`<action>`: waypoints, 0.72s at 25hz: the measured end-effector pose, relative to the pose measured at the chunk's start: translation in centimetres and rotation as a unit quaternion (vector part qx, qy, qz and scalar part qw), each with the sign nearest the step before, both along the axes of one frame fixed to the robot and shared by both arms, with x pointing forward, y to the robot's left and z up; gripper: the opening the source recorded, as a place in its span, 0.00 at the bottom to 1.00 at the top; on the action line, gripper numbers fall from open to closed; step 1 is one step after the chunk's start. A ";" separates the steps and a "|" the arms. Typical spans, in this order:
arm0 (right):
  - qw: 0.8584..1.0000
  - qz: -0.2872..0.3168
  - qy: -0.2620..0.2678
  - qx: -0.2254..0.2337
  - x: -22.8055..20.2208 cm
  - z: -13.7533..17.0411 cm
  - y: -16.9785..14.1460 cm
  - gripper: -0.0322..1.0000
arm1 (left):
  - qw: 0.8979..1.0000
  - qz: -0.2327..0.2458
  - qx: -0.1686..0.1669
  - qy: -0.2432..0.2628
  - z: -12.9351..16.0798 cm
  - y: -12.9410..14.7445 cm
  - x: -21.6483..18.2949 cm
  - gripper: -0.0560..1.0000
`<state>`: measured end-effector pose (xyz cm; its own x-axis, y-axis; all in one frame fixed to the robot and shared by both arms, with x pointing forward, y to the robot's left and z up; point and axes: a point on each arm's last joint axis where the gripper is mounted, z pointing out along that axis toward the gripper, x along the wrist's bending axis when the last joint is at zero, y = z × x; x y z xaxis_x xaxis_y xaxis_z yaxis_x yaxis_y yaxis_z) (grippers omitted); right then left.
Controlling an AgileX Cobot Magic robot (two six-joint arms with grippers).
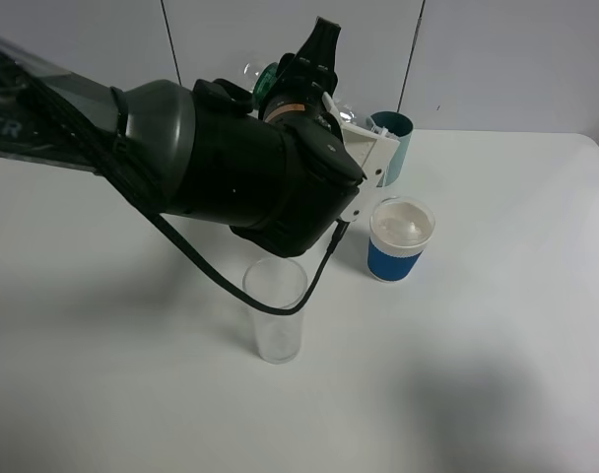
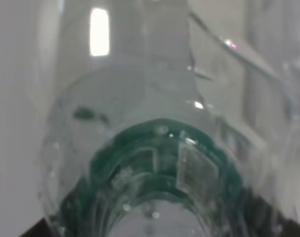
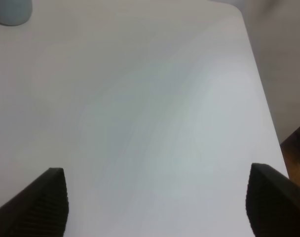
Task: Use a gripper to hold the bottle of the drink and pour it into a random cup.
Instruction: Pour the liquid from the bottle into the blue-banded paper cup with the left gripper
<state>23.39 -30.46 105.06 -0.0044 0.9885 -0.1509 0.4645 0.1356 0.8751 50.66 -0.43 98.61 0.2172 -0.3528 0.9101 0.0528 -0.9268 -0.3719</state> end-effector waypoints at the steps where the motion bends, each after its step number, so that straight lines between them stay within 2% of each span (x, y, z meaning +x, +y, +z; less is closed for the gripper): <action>1: 1.000 0.000 0.000 0.000 0.0 0.0 0.0 0.75 | 1.000 0.000 0.000 0.000 0.0 0.0 0.0 0.49; 18: 1.000 0.000 0.000 0.000 0.0 0.0 0.0 0.75 | 1.000 -0.001 0.000 0.000 0.0 0.0 0.0 0.49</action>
<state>23.39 -30.46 105.06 -0.0044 0.9885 -0.1509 0.4645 0.1356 0.8751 50.62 -0.46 98.61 0.2168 -0.3531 0.9101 0.0517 -0.9268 -0.3719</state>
